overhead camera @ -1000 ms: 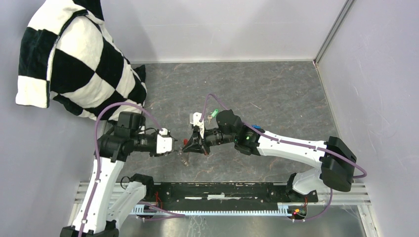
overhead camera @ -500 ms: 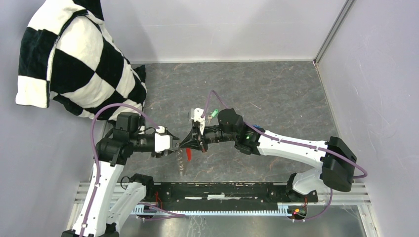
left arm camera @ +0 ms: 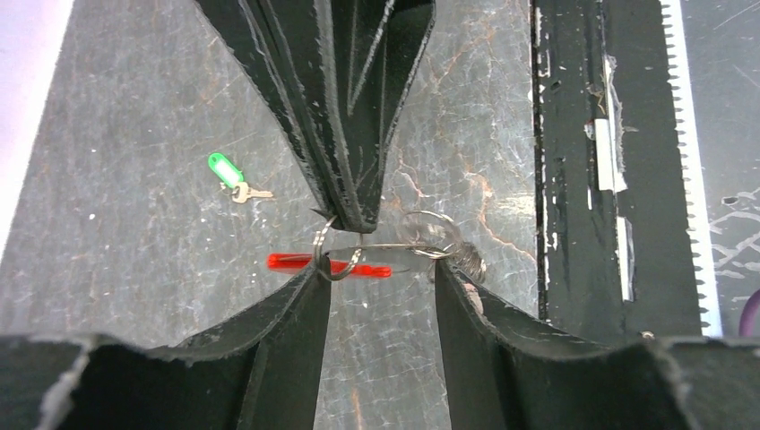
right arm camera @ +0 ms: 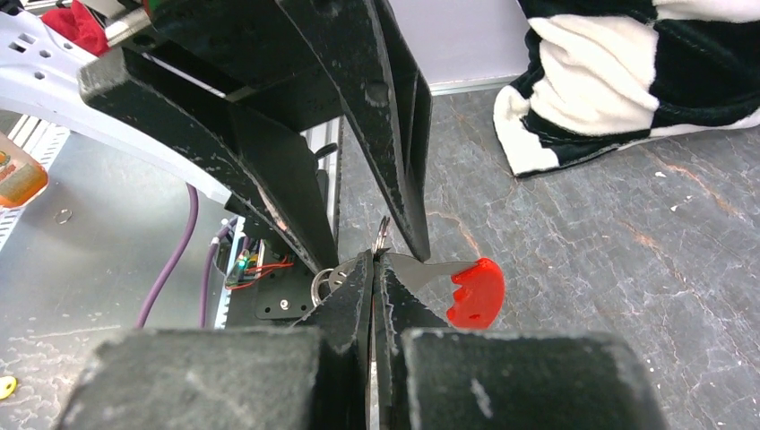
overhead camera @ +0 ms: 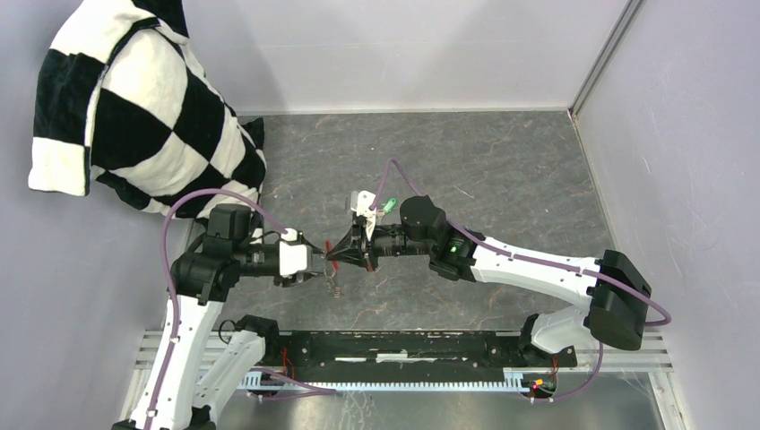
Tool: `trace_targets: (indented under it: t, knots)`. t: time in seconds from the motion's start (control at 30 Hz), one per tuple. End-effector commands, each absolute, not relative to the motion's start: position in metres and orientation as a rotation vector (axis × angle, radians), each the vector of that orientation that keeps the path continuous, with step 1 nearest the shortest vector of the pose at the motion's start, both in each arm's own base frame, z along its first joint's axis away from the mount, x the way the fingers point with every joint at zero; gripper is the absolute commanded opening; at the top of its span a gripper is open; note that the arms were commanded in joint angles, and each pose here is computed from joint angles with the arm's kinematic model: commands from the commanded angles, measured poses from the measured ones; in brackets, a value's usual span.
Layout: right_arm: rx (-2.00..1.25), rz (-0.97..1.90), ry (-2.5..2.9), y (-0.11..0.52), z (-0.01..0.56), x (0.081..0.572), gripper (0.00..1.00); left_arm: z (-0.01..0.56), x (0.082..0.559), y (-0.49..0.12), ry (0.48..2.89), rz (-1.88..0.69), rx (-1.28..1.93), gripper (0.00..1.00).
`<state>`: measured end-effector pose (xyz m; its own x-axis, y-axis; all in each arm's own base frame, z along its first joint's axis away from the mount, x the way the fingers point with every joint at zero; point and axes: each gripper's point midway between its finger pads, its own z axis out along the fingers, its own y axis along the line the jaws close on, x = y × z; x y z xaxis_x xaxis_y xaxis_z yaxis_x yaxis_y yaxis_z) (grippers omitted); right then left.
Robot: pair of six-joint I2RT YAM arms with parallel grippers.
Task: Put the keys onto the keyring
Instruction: Pick up the keyring from the center of the board.
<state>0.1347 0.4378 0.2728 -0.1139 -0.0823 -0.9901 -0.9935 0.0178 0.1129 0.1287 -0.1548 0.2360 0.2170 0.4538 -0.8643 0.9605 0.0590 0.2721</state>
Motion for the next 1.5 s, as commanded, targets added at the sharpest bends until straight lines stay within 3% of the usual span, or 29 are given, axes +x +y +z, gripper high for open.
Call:
trace_targets:
  t: [0.0,0.2,0.77,1.47]
  knots:
    - [-1.188,1.242,1.272,0.433,0.296,0.131,0.0,0.263,0.139,-0.153,1.318,-0.568,1.529,0.53]
    - [-1.219,1.247,1.269,0.432,0.294,0.127,0.0,0.265,0.142,-0.146,1.298,-0.496,1.613,0.52]
    - [-1.272,1.262,1.261,0.438,0.294,0.122,0.0,0.257,0.131,-0.154,1.326,-0.662,1.649,0.34]
    - [-1.335,1.237,1.274,0.446,0.288,0.118,0.0,0.261,0.129,-0.156,1.325,-0.691,1.653,0.32]
